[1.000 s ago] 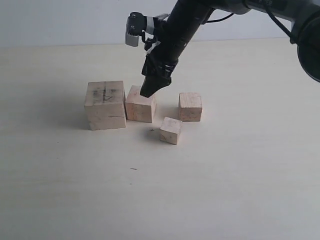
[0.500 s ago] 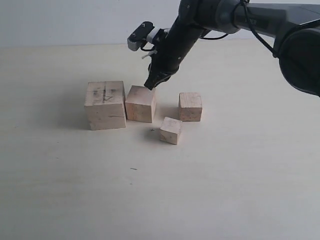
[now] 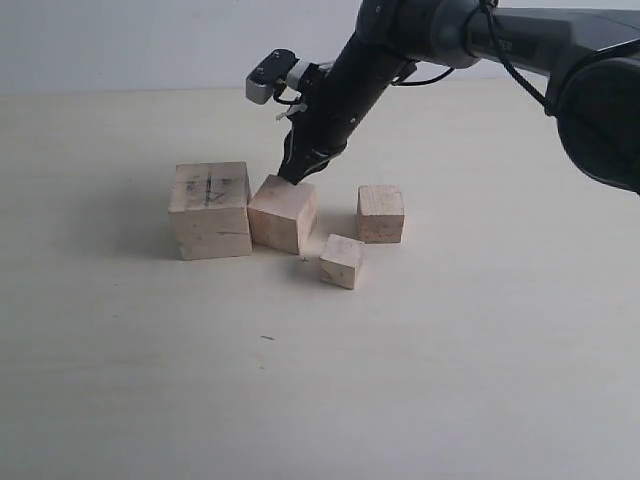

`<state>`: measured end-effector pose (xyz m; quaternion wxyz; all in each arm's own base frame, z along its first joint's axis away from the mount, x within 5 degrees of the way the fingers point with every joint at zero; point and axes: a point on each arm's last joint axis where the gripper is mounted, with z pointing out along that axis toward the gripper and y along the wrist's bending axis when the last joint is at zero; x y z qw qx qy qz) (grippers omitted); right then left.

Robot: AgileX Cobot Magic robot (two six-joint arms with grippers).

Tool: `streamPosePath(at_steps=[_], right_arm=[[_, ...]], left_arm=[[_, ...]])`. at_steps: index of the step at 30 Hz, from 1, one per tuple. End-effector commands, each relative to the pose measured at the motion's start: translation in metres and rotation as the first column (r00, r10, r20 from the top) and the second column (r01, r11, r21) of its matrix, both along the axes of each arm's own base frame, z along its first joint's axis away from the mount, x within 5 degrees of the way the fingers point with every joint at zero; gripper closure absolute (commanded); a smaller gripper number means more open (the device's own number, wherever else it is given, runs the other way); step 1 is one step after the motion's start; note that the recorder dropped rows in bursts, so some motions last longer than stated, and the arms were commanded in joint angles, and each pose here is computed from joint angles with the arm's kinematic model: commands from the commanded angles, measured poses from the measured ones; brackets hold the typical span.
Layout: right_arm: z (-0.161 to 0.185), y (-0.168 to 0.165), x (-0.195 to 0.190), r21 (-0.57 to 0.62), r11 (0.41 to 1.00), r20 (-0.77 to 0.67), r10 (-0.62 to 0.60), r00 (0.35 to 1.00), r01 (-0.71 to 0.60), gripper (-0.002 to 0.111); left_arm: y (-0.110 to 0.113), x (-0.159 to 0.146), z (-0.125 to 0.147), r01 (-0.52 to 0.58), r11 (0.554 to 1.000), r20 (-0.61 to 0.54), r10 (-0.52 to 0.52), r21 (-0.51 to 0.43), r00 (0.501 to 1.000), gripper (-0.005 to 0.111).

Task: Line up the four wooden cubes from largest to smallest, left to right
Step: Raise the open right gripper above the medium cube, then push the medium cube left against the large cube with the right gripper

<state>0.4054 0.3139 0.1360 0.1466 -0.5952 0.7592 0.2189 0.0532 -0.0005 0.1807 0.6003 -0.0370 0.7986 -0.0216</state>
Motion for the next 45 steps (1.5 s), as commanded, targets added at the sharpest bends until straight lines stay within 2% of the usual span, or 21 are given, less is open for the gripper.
streamPosePath(at_steps=[1,2,4,12,25,34,38,45], right_arm=[[0.017,-0.006,0.003,-0.059,0.998,0.075,-0.014,0.997,0.018,0.108],[0.028,-0.012,0.006,-0.103,0.989,0.105,-0.098,0.990,0.109,0.108],[0.043,-0.019,0.007,-0.121,0.970,0.103,-0.200,0.974,0.212,0.108],[0.044,-0.026,-0.006,-0.225,0.936,-0.060,-0.292,0.954,0.272,0.108],[0.031,-0.026,-0.006,-0.259,0.920,-0.102,-0.330,0.938,0.295,0.108],[0.021,-0.027,-0.005,-0.305,0.873,-0.117,-0.431,0.895,0.380,0.108],[0.019,-0.027,-0.005,-0.308,0.870,-0.123,-0.439,0.890,0.386,0.108],[0.003,-0.021,-0.007,-0.302,0.871,-0.201,-0.456,0.867,0.388,0.108]], left_arm=[[0.000,0.000,0.000,0.004,1.000,0.014,-0.004,0.002,1.000,0.107],[0.000,0.000,0.000,0.004,1.000,0.014,-0.004,0.002,1.000,0.107],[0.000,0.000,0.000,0.004,1.000,0.014,-0.004,0.002,1.000,0.107],[0.000,0.000,0.000,0.004,1.000,0.014,-0.004,0.002,1.000,0.107],[0.000,0.000,0.000,0.004,1.000,0.014,-0.004,0.002,1.000,0.107],[0.000,0.000,0.000,0.004,1.000,0.014,-0.004,0.002,1.000,0.107],[0.000,0.000,0.000,0.004,1.000,0.014,-0.004,0.002,1.000,0.107],[0.000,0.000,0.000,0.004,1.000,0.014,-0.004,0.002,1.000,0.107]])
